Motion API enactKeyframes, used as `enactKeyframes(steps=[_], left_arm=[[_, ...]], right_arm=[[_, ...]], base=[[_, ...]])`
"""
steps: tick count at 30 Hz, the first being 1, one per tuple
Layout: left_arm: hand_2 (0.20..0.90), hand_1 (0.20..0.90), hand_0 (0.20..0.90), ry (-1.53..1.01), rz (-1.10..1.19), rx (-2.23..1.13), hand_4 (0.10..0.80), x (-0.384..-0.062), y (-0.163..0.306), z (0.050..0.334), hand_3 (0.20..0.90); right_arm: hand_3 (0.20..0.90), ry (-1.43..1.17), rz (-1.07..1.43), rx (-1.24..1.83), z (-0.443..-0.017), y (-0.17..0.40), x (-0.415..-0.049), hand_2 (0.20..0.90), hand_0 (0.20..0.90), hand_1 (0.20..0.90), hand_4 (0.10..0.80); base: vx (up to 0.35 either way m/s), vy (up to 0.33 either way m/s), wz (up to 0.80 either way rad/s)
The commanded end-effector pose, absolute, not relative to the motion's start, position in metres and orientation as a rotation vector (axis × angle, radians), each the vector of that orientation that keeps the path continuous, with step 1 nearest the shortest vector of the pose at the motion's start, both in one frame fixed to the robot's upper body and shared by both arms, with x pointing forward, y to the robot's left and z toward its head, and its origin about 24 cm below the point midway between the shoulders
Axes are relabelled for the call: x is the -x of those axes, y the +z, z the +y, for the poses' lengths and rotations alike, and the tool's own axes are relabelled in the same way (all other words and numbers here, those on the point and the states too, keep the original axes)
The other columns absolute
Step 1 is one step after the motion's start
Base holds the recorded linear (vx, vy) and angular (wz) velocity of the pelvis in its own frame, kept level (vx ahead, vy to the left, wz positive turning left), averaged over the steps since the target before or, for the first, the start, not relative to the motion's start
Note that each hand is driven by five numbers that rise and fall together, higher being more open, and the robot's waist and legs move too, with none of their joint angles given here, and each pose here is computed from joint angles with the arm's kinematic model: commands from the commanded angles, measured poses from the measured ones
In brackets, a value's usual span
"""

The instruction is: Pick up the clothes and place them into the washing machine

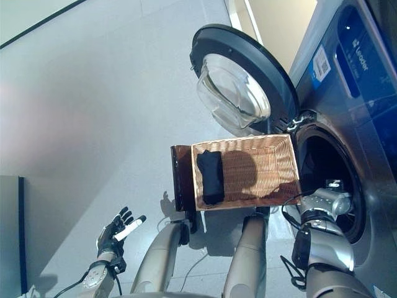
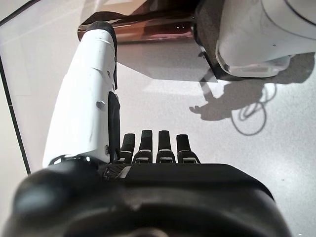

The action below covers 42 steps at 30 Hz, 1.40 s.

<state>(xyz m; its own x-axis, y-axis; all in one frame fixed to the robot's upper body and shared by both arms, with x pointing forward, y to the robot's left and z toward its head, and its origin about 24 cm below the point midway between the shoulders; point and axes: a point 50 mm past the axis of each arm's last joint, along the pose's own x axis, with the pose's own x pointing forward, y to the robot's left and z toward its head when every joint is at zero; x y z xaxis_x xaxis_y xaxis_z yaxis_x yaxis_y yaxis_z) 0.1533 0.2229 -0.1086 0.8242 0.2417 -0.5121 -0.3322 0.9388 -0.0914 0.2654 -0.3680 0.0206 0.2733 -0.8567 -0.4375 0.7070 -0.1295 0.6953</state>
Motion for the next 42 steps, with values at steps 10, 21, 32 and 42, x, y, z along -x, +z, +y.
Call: enactKeyframes(steps=[10,21,32,42], left_arm=[[0.900,0.900,0.900,0.451,0.486,0.100,0.800,-0.141,-0.102,0.267,0.900],[0.900,0.900,0.900,0.492,0.548,0.083,0.800,-0.134,-0.111,0.270,0.900],[0.900,0.900,0.900,0.493,0.554,0.004,0.800,-0.133,-0.110,0.273,0.900],[0.900,0.900,0.900,0.461,0.551,-0.009,0.800,-0.140,-0.111,0.261,0.900]], right_arm=[[0.900,-1.194,0.022,-0.808,-0.339,-0.021,-0.253,0.900,0.900,0.900,0.800],[0.900,-0.914,0.303,-0.599,-0.278,-0.068,-0.241,0.900,0.900,0.900,0.800],[0.900,-0.414,0.534,0.142,-0.222,-0.086,-0.242,0.900,0.900,0.900,0.800],[0.900,-0.248,0.601,0.373,-0.193,-0.100,-0.235,0.900,0.900,0.900,0.800]], base=[[0.075,-0.040,0.01],[0.042,-0.013,-0.03],[0.015,-0.015,0.04],[0.010,-0.001,0.05]])
